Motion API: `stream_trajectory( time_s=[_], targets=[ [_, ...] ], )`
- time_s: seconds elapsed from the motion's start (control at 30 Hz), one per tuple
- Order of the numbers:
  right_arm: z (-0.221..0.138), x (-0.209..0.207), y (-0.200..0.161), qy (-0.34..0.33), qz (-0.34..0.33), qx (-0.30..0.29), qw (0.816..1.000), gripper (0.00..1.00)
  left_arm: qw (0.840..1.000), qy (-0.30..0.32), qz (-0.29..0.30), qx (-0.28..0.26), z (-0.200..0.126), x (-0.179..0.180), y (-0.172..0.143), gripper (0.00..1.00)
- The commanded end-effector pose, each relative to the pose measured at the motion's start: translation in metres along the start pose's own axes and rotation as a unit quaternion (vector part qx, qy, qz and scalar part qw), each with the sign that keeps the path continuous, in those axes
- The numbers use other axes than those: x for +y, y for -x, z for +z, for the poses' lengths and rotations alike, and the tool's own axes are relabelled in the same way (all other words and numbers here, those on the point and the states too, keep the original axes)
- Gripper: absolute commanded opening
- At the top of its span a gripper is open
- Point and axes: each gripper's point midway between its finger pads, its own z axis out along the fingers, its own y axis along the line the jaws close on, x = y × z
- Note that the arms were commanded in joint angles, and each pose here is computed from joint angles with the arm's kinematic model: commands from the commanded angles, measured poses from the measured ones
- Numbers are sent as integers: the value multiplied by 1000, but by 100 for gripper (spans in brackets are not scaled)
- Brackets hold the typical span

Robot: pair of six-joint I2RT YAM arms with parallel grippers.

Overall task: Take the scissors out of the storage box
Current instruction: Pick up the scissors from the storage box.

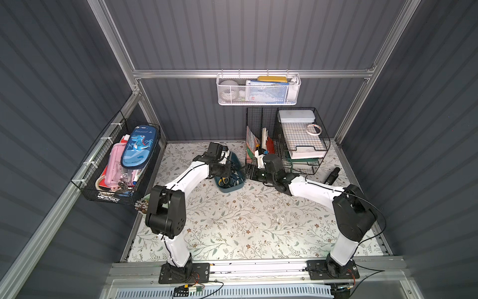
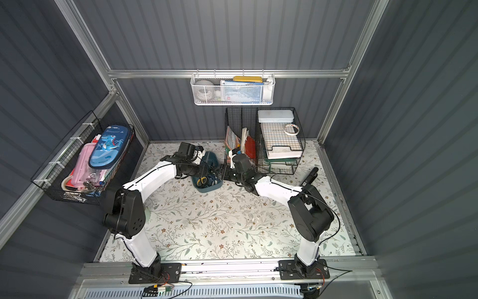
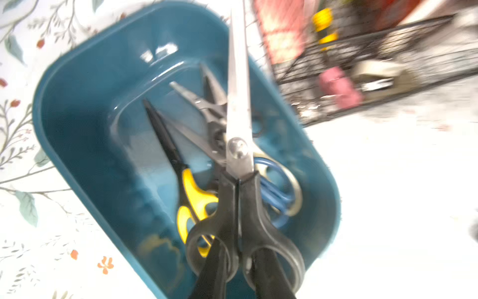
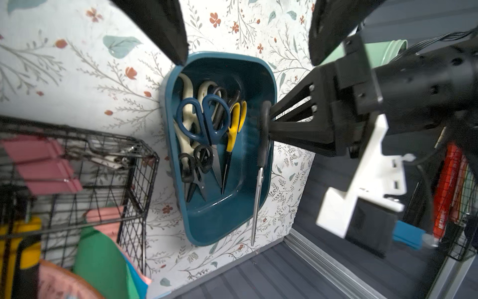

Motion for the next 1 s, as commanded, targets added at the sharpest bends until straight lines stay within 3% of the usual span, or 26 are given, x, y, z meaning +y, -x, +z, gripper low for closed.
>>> stream_trajectory(
  time_s=[0.0,0.27,0.6,0.97],
  targets=[
    [7,19,20,29,-4,-29,999,70,996,-76,18,-31,-13,-30,5,10],
    [28,30,31,44,6,-28,999,54,993,-103,37,-54,-27,-44,12,11],
    [50,25,23,41,22,-13,999,44,991,-115,41,-61,-31,-51,12,11],
    [62,22,0,60,60,27,996,14,992,-102,31,-73,-30,-49,20,11]
  ],
)
